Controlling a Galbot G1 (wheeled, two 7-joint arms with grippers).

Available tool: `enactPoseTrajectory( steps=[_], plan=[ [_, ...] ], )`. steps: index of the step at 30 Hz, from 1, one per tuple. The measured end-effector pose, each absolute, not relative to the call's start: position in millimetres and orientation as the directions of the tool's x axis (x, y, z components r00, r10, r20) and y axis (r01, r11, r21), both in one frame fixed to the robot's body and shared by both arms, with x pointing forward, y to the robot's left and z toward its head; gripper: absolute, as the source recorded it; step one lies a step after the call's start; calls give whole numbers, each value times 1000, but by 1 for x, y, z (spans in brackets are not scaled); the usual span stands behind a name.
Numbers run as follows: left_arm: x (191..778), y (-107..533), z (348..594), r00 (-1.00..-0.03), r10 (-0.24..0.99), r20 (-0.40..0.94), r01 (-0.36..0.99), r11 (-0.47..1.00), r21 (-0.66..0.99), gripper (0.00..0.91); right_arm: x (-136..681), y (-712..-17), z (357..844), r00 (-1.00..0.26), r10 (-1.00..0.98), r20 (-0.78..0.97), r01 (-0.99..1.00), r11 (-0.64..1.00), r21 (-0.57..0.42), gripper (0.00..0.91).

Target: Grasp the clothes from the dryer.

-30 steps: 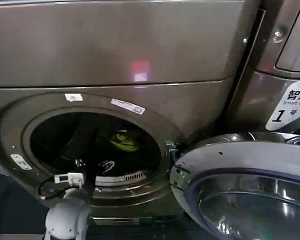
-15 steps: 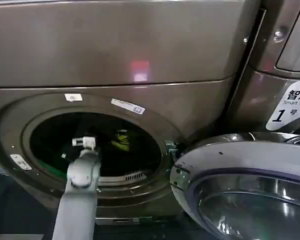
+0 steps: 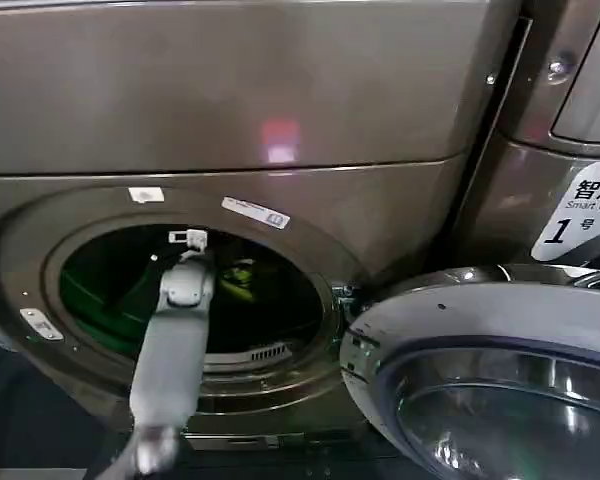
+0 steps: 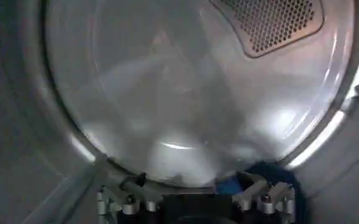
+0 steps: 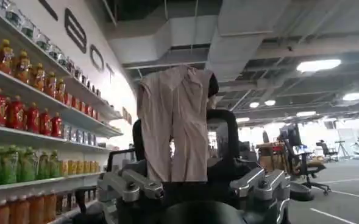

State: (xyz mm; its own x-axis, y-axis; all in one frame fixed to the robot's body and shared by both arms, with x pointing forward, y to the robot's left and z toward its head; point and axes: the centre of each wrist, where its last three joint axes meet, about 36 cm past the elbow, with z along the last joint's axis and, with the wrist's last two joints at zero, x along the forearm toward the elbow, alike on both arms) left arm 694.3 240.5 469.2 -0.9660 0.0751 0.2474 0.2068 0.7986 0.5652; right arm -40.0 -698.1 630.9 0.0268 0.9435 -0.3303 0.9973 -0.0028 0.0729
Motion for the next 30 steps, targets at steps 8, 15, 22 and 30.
enactPoseTrajectory(
  steps=[8,15,22,30],
  plan=[
    [700,242,489,-845,218,488,534,317,784,907,-38,-698,634,18,942,-336,998,3,61,907],
    [713,241,510,-669,179,721,726,-48,686,907,-37,-700,627,16,944,-330,998,4,60,907],
    [724,245,534,-541,94,836,812,-200,548,907,-33,-702,622,12,945,-327,998,9,65,907],
    [730,250,543,-472,54,880,848,-245,470,907,-33,-703,615,14,947,-322,998,6,62,907]
  ],
)
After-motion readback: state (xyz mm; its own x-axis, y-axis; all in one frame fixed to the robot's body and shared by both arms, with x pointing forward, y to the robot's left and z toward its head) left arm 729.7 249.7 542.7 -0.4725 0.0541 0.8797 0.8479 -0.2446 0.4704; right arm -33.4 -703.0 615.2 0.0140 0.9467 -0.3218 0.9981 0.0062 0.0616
